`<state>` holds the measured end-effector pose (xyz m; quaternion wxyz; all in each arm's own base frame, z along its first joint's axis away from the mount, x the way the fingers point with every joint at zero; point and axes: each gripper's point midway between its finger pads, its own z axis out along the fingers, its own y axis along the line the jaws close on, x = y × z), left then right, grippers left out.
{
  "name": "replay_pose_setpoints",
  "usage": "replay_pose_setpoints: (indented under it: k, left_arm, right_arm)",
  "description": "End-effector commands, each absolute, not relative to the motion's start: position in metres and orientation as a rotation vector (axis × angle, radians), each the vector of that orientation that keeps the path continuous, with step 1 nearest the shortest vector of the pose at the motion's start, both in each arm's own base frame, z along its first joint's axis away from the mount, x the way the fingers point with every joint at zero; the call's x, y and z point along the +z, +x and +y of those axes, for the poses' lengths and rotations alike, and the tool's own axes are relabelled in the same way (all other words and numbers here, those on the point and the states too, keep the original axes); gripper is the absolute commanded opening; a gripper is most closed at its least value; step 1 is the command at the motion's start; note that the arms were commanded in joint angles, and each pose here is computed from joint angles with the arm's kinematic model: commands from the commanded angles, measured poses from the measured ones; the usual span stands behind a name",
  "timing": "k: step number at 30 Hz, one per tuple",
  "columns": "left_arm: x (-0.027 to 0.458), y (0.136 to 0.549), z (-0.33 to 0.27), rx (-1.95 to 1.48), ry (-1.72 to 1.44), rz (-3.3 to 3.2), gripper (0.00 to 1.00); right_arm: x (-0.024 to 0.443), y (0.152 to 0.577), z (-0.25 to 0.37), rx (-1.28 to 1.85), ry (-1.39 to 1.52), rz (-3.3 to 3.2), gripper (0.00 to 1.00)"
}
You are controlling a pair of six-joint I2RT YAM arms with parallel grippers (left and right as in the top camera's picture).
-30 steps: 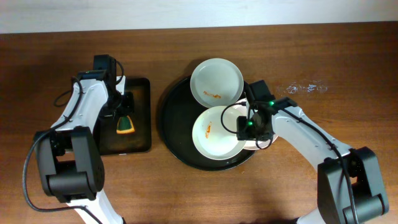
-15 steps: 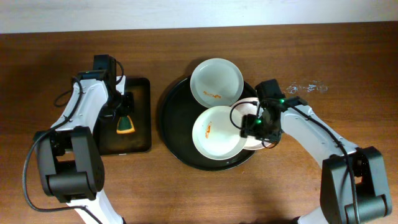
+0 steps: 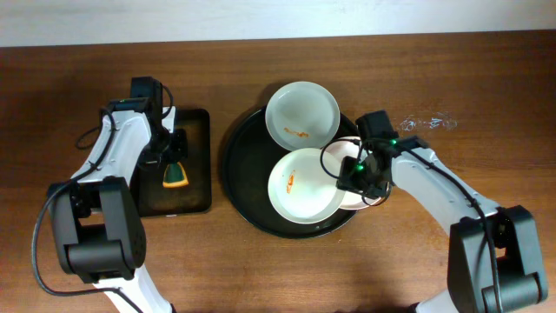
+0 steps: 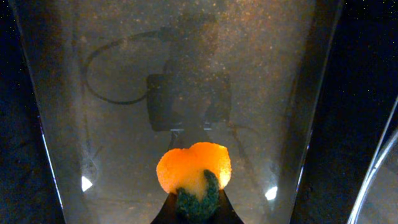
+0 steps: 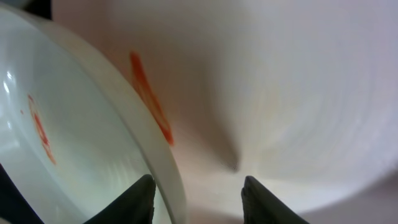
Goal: Clean dirty plates on tray and stack at the side
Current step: 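Lift the sponge with the left gripper while right holds the plate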
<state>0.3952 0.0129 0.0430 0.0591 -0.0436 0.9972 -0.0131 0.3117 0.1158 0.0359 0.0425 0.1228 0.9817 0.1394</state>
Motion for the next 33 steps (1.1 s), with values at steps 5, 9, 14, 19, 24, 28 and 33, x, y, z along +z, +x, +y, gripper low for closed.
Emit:
replay_pose_setpoints:
  k: [5, 9, 14, 19, 24, 28, 33]
  left_arm:
    - [0.047, 0.397, 0.01, -0.056, -0.103, 3.012, 0.0]
    - [0.047, 0.397, 0.01, -0.056, -0.103, 3.012, 0.0]
    - [0.047, 0.397, 0.01, -0.056, -0.103, 3.012, 0.0]
    - [0.046, 0.397, 0.01, -0.056, -0.103, 3.013, 0.0]
    - [0.042, 0.392, 0.01, -0.056, -0.105, 3.029, 0.0]
    - [0.023, 0.386, 0.01, -0.056, -0.104, 3.029, 0.37]
    - [0.021, 0.361, 0.006, -0.082, -0.127, 3.13, 0.63]
  right_arm:
    - [0.03, 0.307, 0.133, 0.365, 0.334, 2.991, 0.32]
    - [0.03, 0.307, 0.133, 0.36, 0.332, 2.991, 0.04]
    - [0.044, 0.324, 0.127, 0.306, 0.325, 2.929, 0.04]
    - [0.094, 0.347, 0.106, 0.087, 0.208, 2.85, 0.04]
    - [0.12, 0.346, 0.104, 0.041, 0.038, 2.872, 0.04]
    - [0.12, 0.345, 0.107, 0.042, 0.025, 2.872, 0.04]
    - [0.12, 0.344, 0.109, 0.043, 0.001, 2.871, 0.04]
